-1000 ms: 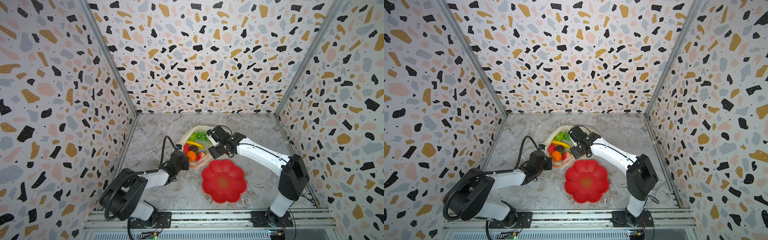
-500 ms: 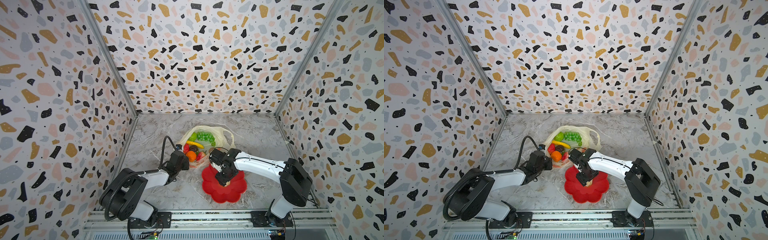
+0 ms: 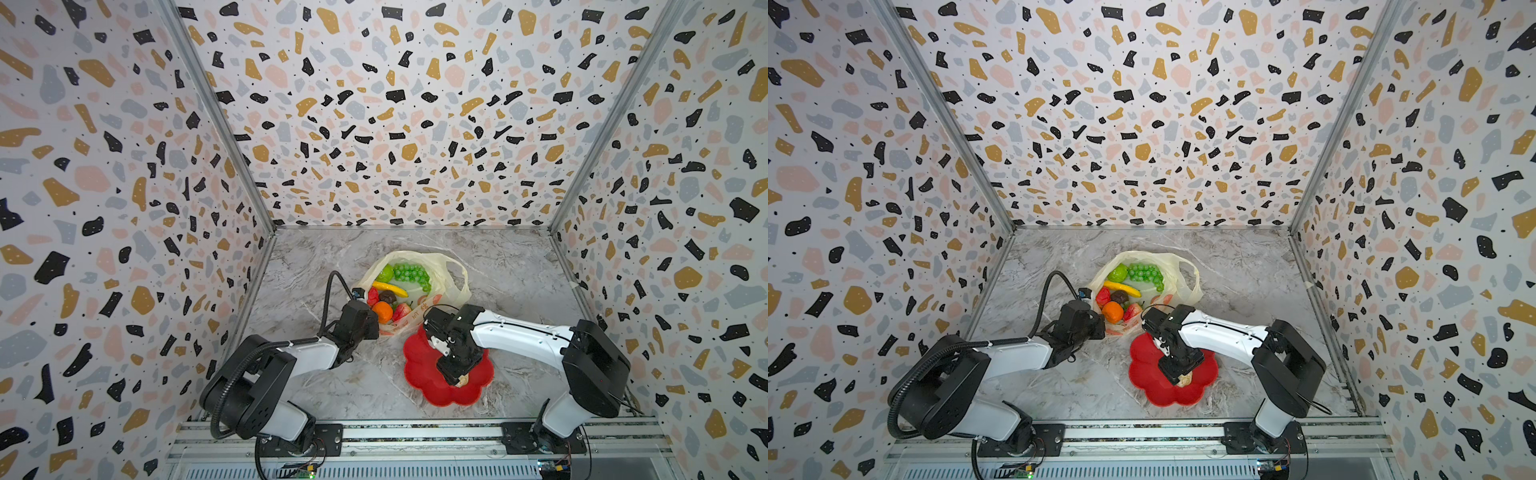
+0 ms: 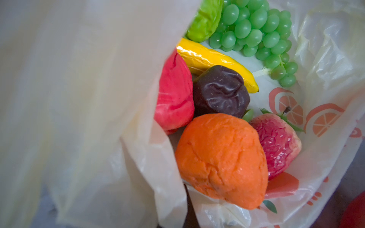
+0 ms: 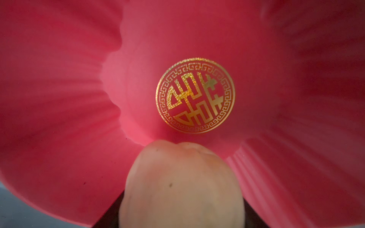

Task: Take fruits out of the plastic bag
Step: Place the fruit on the plate.

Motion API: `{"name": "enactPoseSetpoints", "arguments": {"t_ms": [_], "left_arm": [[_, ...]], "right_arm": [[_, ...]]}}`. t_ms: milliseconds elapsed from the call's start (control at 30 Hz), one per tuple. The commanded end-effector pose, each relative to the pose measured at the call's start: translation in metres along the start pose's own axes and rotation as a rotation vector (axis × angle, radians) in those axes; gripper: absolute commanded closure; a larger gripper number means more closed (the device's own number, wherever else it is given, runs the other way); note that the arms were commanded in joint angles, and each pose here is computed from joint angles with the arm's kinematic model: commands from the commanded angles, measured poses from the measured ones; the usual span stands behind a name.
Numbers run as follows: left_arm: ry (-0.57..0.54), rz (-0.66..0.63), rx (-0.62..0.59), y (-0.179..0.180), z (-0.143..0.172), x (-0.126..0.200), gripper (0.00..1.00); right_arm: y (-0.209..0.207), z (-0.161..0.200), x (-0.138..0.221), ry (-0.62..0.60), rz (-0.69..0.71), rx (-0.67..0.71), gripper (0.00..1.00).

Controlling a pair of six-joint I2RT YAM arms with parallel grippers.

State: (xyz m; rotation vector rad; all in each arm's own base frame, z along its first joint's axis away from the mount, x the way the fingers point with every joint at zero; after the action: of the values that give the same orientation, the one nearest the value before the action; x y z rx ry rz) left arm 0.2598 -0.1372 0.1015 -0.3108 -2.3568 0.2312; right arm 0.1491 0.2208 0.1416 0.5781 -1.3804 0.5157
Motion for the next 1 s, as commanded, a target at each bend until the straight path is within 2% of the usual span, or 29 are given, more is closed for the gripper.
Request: {"name": "enactPoseSetpoints", "arguments": {"t_ms": [0, 600, 767, 967], "left_arm": [[-0.031, 0.010, -0.003, -0.0031, -0.0086, -0.0011, 0.97], [-0.029, 0.007, -0.005, -0.0031, -0.0089, -0.0015, 0.97], [-0.030, 0.009, -0.005, -0.0034, -0.0092, -0.0015, 0.97], [-0.031, 0.008, -0.005, -0.0033, -0.0093, -0.0009, 0.96]], "right_arm": [[0.0015, -0.0021, -0.0016, 0.025, 0.007, 0.007, 0.41], [-0.0010, -0.0081, -0.0040, 0.015, 0.055, 0.013, 0.24], [-0.0022, -0.0096, -0.0003, 0.001, 0.075, 0.010, 0.22], [-0.0013, -0.0104, -0.0019, 0.007, 0.066, 0.013, 0.28]]}}
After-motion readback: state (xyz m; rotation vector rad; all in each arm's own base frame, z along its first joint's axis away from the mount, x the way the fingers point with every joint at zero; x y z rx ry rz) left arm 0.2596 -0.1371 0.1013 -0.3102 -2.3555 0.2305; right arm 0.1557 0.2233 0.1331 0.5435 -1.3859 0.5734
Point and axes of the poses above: each gripper's point midway between its finger pads, its own x axis back along the fingers, its own y axis along the line the jaws close on, z = x × y, the point moved 9 cm from there along x, back along the fingers, and after that the axes turned 1 degree about -x, right-handed, at the moved point
